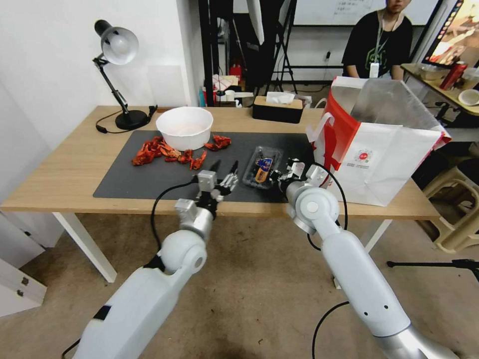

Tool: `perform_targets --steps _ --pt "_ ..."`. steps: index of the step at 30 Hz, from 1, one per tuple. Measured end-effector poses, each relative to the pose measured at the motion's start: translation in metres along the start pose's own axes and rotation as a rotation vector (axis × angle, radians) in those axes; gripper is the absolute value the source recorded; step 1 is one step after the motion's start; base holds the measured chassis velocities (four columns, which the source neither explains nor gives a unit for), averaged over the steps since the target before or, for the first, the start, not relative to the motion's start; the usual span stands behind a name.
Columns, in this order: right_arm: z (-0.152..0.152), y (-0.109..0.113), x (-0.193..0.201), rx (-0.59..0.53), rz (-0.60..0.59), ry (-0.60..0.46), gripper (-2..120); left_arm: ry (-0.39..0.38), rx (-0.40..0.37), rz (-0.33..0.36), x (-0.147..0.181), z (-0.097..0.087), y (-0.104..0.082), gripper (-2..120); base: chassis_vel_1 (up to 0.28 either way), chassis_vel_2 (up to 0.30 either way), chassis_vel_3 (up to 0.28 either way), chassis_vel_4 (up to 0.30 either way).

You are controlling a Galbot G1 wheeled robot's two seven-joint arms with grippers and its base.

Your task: Close the takeout container lid, then place the container into the takeout bag.

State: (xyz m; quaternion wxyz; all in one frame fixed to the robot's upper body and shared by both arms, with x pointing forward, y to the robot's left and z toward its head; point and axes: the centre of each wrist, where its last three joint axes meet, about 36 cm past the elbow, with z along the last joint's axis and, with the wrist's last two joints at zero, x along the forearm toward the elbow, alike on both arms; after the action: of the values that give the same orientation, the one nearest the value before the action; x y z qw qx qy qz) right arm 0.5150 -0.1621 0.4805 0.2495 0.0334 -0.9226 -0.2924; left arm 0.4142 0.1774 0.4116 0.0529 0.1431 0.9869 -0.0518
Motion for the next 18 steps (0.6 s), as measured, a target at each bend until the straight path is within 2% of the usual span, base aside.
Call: perform_targets --steps 2,3,4,7,13,18 --pt "0.001 -0.001 0.000 0.002 0.001 -0.003 0 -0.009 -0.035 -0.023 0.014 0.001 0.008 84 0.000 0.000 0.000 0.000" --pt "0.001 -0.001 0.000 0.002 0.001 -0.003 0 -0.009 -0.035 -0.023 0.014 0.001 0.008 84 0.000 0.000 0.000 0.000" --pt "0.002 -0.003 0.000 0.001 0.003 -0.005 0 -0.012 -0.051 -0.038 0.022 0.002 0.012 90 0.000 0.000 0.000 0.000" --pt "0.004 -0.005 0.000 0.004 0.004 -0.009 0 -0.008 -0.063 -0.076 0.040 0.004 0.018 98 0.000 0.000 0.000 0.000" --pt "0.006 -0.010 0.001 0.007 0.005 -0.012 0 -0.024 -0.085 -0.164 0.084 0.011 0.032 100 0.000 0.000 0.000 0.000" --pt "0.007 -0.011 0.000 0.009 0.005 -0.013 0 -0.027 -0.092 -0.210 0.109 0.019 0.036 100 0.000 0.000 0.000 0.000"
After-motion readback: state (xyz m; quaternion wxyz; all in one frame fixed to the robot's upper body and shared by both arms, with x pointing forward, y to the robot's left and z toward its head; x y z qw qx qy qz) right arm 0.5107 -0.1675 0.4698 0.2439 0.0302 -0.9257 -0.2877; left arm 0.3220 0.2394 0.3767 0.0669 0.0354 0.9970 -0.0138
